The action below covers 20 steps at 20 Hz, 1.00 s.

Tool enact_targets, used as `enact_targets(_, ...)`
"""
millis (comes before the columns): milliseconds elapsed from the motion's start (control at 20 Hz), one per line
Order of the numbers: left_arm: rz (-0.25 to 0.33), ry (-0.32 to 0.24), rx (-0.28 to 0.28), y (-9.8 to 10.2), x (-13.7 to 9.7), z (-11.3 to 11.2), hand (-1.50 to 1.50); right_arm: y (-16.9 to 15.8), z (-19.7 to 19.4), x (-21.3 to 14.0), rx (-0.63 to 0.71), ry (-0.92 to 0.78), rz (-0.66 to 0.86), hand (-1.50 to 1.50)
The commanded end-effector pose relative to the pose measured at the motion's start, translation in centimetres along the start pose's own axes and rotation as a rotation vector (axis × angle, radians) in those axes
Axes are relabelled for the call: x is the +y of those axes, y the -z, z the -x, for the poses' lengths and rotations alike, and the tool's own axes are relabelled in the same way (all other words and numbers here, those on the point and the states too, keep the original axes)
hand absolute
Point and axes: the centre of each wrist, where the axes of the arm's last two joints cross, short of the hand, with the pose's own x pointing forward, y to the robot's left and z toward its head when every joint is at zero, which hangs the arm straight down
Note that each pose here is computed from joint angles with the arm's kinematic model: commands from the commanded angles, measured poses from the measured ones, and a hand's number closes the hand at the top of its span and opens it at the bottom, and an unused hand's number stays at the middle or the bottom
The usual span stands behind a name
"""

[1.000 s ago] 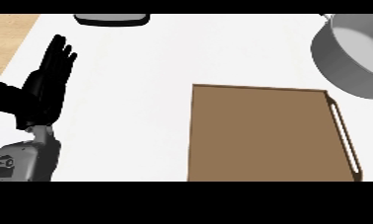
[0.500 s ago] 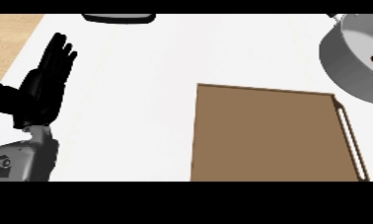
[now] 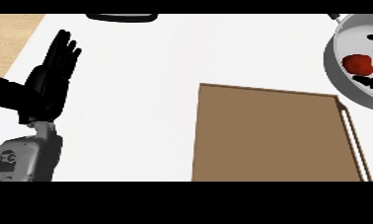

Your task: Pick the bell pepper from the tray and place it in the pot

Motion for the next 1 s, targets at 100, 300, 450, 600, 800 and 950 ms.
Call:
enact_targets(100, -0.009, -0.003, 0.005, 0.8, -1.2, -0.6, 0.0, 0.3, 0.1, 1.0, -0.061, 0.257, -0.092, -1.5)
enact_targets(300, -0.024, -0.014, 0.007, 0.5, 0.2, 0.4, 0.0, 0.1, 0.4, 1.8, -0.112, 0.501, -0.005, -1.5)
enact_targets(450, 0.007, 0.0, 0.008, 0.3, -1.4, 0.0, 0.0, 0.8, 0.0, -1.1, -0.087, 0.594, 0.038, -1.5)
enact_targets(600, -0.002, -0.009, -0.003, 0.4, -0.7, -0.9, 0.0, -0.5, 1.2, -3.4, -0.061, 0.662, 0.068, -1.5)
enact_targets(800, -0.001, -0.005, -0.004, -0.8, -1.1, 0.2, 0.0, -2.8, 2.9, -5.4, -0.04, 0.68, 0.084, -1.5)
enact_targets(950, -0.017, -0.012, -0.001, -0.2, -0.5, -0.2, 0.0, -4.4, 3.7, -8.3, -0.043, 0.691, 0.076, -1.5)
